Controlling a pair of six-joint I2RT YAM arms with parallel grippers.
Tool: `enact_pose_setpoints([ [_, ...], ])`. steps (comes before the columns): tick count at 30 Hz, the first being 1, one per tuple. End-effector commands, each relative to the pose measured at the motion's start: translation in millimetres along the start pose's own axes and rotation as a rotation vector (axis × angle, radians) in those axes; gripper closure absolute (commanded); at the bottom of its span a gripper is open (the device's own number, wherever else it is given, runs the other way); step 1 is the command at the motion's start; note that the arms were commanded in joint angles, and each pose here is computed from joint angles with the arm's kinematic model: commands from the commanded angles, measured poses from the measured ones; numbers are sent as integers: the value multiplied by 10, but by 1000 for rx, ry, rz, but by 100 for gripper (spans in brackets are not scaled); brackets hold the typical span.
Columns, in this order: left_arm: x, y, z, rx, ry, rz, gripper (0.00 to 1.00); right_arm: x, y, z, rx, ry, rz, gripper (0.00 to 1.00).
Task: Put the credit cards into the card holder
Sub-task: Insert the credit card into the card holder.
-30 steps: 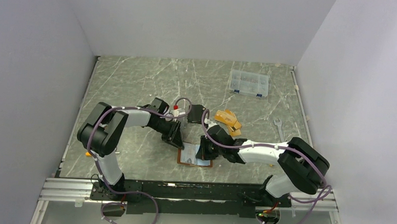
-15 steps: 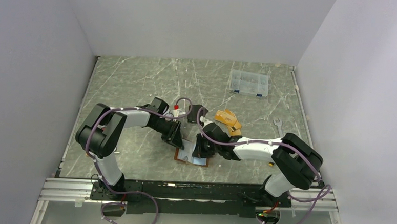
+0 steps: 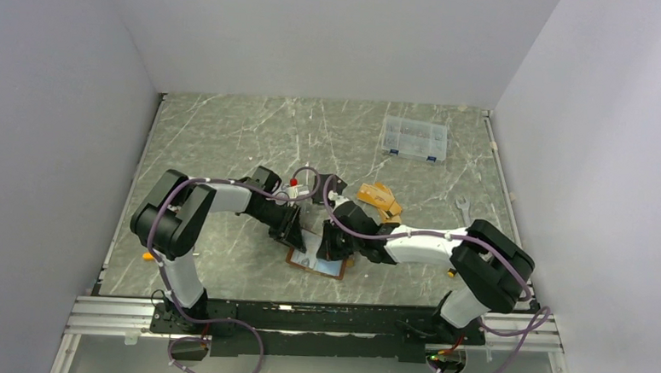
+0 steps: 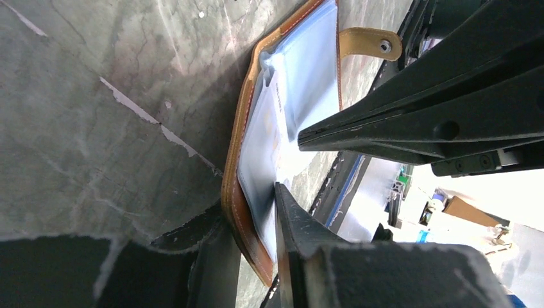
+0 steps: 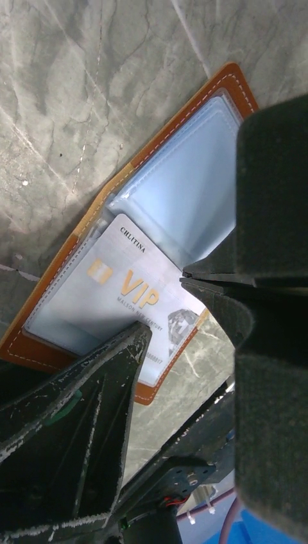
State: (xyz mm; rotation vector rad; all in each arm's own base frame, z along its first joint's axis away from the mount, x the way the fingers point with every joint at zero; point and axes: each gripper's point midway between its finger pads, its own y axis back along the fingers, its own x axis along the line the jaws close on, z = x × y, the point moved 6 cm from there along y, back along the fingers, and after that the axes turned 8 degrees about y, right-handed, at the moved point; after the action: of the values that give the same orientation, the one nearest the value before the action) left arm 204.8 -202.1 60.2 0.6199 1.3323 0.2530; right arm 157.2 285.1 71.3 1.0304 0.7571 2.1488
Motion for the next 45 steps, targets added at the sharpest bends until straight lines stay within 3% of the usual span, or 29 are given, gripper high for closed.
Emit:
enact_pose_setpoints([
  [1,-17,11,32,-18,-37,14,72,82,120,167,-84,20,9,100],
  [10,-22,27,47,-22,-40,27,69,80,-88,105,-36,31,30,100],
  [22,38,97,88,-39,-21,51,68,-173,-18,-198,8,11,-64,100],
  [33,-65,212,138,-41,-26,-3,66,-138,-91,-139,16,19,-59,100],
  [45,17,263,78,-30,-8,-28,75,-96,-101,-65,5,21,-57,100],
])
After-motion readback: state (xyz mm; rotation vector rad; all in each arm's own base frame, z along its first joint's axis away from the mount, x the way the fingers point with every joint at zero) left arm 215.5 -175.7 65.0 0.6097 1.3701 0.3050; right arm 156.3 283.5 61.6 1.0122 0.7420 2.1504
